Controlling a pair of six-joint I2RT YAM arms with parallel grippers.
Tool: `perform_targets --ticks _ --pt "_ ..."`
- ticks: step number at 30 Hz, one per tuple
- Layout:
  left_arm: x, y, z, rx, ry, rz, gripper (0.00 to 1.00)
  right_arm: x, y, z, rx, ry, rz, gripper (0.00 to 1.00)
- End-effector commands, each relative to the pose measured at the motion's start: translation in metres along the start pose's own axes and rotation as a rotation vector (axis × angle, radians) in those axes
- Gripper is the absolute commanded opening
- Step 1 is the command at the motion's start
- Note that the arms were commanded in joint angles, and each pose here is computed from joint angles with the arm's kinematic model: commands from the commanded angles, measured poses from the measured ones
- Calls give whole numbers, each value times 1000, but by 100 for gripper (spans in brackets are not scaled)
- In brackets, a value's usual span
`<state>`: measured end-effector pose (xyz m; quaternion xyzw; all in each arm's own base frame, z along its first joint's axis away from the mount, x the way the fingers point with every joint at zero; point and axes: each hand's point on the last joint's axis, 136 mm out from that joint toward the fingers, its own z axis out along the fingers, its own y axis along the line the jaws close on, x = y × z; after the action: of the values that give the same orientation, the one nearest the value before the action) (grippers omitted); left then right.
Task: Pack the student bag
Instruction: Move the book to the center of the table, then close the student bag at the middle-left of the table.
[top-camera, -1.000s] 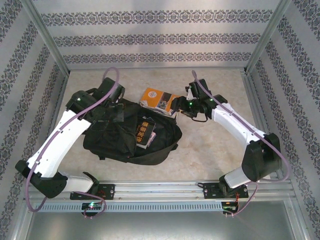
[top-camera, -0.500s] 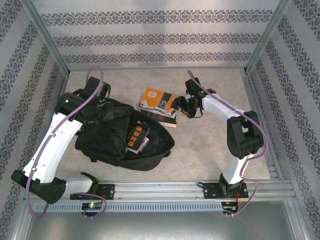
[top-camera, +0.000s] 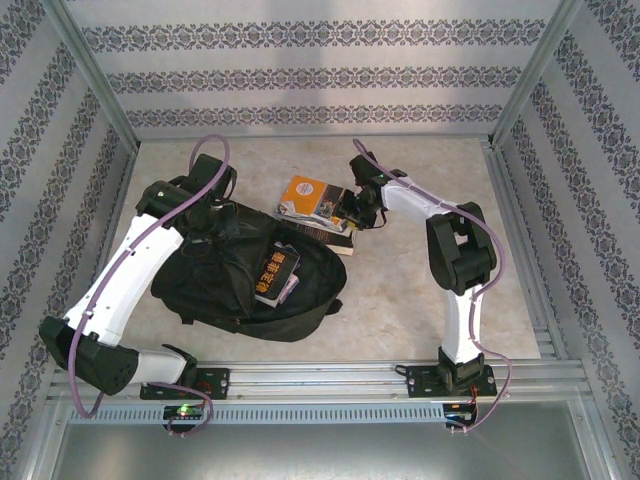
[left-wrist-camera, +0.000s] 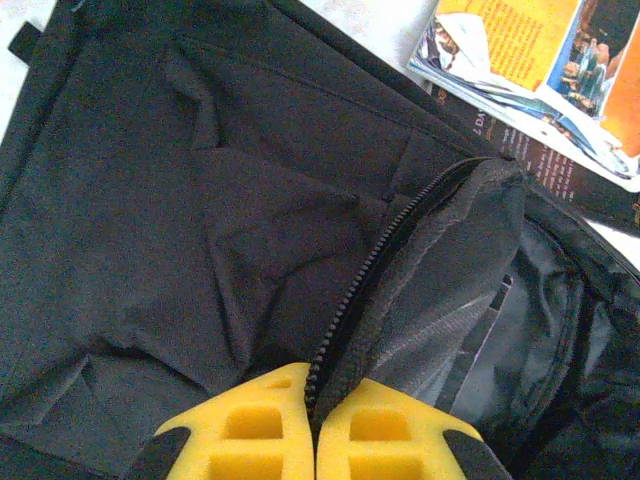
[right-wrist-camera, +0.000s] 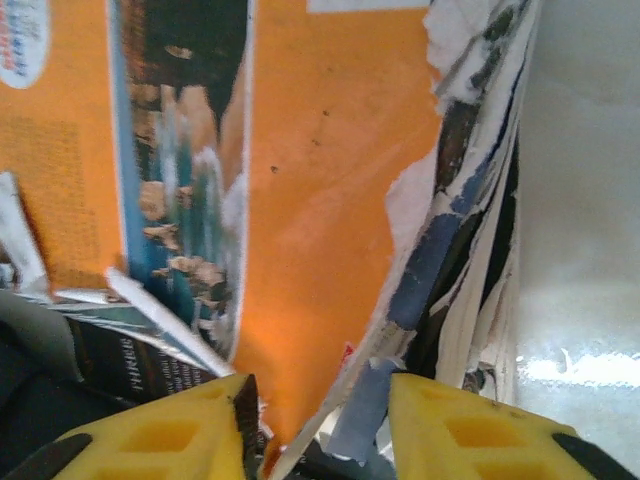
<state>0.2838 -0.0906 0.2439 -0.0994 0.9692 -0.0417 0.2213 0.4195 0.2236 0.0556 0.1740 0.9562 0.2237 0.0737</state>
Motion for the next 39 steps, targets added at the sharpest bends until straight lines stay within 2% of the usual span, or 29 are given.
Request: perform_targets --ticks 1,6,14,21,25,26,28,31,33,36,37,39 --pt "-16 12 5 -72 -60 -44 0 4 -13 3 81 11 -22 26" --pt "-26 26 2 -167 -102 -55 0 6 -26 -9 108 -18 -29 1" --pt "-43 47 -14 -298 -184 -65 0 21 -54 -32 102 -29 0 0" --pt "-51 51 -17 -337 -206 -60 0 57 -99 -59 104 -28 42 0" --pt "-55 47 -15 -335 -205 -53 0 84 -108 -59 66 10 52 1" --pt "-55 45 -13 -326 -198 -51 0 88 -108 -60 60 19 53 9" --pt "-54 39 -7 -303 -179 -50 0 90 -110 -66 47 12 61 35" --pt "-53 32 0 -277 -155 -53 0 79 -112 -86 -2 -59 94 57" --pt "-54 27 2 -264 -147 -45 0 67 -112 -100 -70 -109 145 65" --pt "-55 23 2 -266 -140 -25 4 42 -115 -113 -104 -183 172 66" --pt "-55 23 1 -270 -140 -26 8 32 -116 -116 -90 -207 166 66" --pt "-55 21 -1 -259 -139 -28 24 10 -117 -119 -45 -261 136 67"
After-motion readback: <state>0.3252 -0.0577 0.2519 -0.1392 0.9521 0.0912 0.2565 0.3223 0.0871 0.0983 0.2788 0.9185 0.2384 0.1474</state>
